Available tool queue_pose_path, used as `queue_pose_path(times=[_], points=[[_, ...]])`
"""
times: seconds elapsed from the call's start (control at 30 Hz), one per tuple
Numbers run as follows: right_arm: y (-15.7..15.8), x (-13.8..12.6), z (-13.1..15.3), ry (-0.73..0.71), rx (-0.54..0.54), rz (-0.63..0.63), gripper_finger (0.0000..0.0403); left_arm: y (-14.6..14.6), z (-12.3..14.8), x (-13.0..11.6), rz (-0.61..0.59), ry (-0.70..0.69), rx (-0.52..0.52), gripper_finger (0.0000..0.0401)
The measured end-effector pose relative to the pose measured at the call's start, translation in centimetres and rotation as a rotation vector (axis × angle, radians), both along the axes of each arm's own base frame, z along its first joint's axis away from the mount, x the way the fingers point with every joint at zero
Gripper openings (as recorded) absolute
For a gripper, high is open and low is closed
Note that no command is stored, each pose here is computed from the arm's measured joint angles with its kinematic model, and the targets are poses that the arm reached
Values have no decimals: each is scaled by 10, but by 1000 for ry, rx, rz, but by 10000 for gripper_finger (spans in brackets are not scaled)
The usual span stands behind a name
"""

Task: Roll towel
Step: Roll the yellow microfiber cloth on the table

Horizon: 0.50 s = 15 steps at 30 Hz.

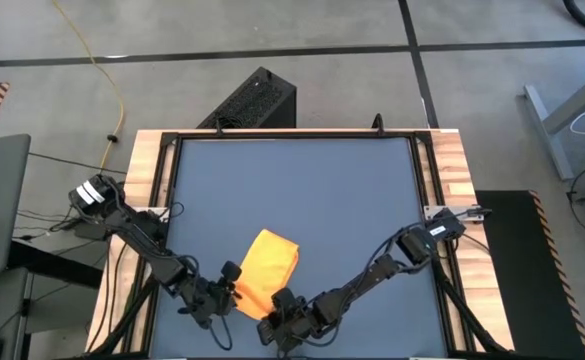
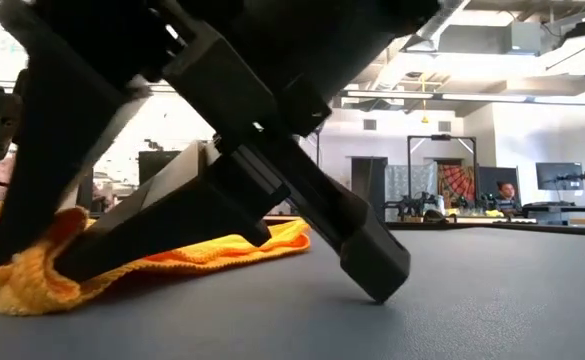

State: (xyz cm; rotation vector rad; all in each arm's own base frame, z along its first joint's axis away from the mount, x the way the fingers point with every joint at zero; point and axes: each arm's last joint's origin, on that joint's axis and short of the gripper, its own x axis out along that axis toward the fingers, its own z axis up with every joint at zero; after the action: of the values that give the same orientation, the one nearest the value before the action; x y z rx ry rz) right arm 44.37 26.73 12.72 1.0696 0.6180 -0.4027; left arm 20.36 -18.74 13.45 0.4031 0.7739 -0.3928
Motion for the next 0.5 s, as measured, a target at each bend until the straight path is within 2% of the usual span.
queue_pose_path(times=[0.1, 0.37, 0.5], points=[[-1, 2, 1, 3, -1, 55, 109, 1, -1, 0, 1, 17, -3, 100], [-3, 1, 11, 15, -23, 96, 208, 2, -1, 0, 6, 39, -11, 100], [-6, -2, 23, 18, -50, 122, 241, 4, -2, 0, 10, 43, -8, 100]])
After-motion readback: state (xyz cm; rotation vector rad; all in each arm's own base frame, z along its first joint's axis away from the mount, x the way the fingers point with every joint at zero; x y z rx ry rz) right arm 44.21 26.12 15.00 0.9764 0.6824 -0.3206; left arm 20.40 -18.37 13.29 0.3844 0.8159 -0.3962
